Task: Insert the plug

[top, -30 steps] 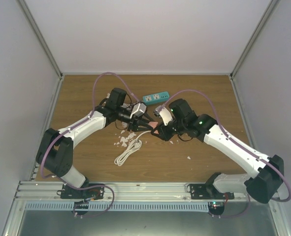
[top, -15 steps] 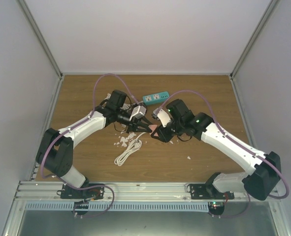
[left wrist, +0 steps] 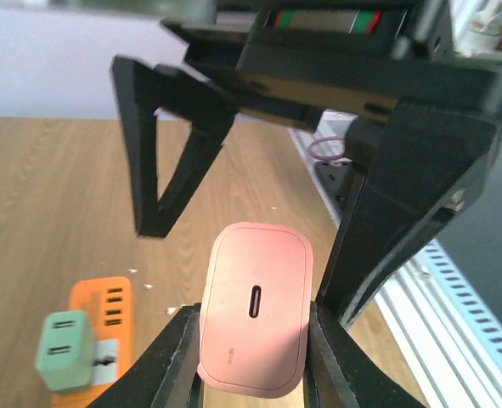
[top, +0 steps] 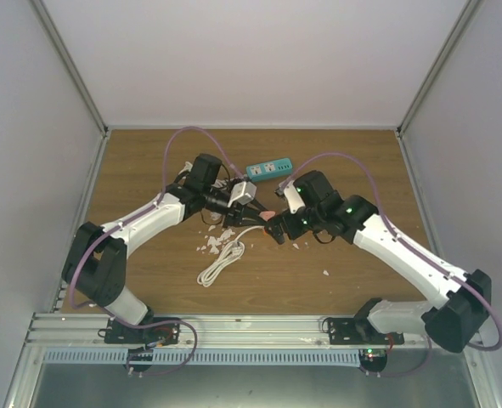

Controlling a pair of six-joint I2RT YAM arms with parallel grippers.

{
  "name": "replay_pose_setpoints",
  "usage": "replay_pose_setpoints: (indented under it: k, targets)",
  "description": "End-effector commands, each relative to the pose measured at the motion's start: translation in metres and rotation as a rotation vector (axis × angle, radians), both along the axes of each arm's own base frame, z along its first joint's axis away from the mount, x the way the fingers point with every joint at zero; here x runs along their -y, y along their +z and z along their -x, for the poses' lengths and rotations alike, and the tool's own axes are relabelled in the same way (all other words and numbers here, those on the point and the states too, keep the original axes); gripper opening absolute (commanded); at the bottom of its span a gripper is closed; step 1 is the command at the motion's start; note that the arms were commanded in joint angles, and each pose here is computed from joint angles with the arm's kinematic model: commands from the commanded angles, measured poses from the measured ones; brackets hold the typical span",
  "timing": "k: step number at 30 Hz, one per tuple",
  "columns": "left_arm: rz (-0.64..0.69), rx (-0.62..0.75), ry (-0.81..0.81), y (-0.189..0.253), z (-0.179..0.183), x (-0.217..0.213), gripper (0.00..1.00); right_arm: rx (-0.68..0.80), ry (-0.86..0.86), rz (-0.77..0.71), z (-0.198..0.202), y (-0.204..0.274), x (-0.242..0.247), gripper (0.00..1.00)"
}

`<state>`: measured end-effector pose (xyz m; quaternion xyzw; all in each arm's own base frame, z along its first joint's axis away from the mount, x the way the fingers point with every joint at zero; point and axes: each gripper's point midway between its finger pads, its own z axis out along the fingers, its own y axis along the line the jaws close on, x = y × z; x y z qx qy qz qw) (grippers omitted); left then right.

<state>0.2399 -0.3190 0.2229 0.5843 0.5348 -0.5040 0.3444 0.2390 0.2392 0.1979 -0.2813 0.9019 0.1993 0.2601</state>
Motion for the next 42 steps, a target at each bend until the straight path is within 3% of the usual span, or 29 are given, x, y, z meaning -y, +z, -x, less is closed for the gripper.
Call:
replay_pose_setpoints:
  k: [1,7,12,20,42]
  targets:
    - [-0.065,-0.013,0.067,-0.011,-0.007,0.014,0.0,0.244,-0.356,-0.054,-0.056,0.059,0.052,1.0]
    - [-0.259,-0.054,0.289,-0.065,-0.058,0.03,0.0,0.367,-0.66,-0.038,-0.058,0.09,0.123,1.0]
    - [-0.376,-0.078,0.421,-0.101,-0.081,0.031,0.0,0.382,-0.948,0.057,-0.054,0.079,0.188,0.99]
    - [-0.334,0.012,0.577,-0.082,-0.099,0.021,0.0,0.37,-0.918,0.045,-0.061,0.076,0.187,1.0]
    - [-0.384,0.084,0.495,-0.12,-0.108,0.036,0.0,0.321,-0.863,0.051,-0.072,0.062,0.179,1.0]
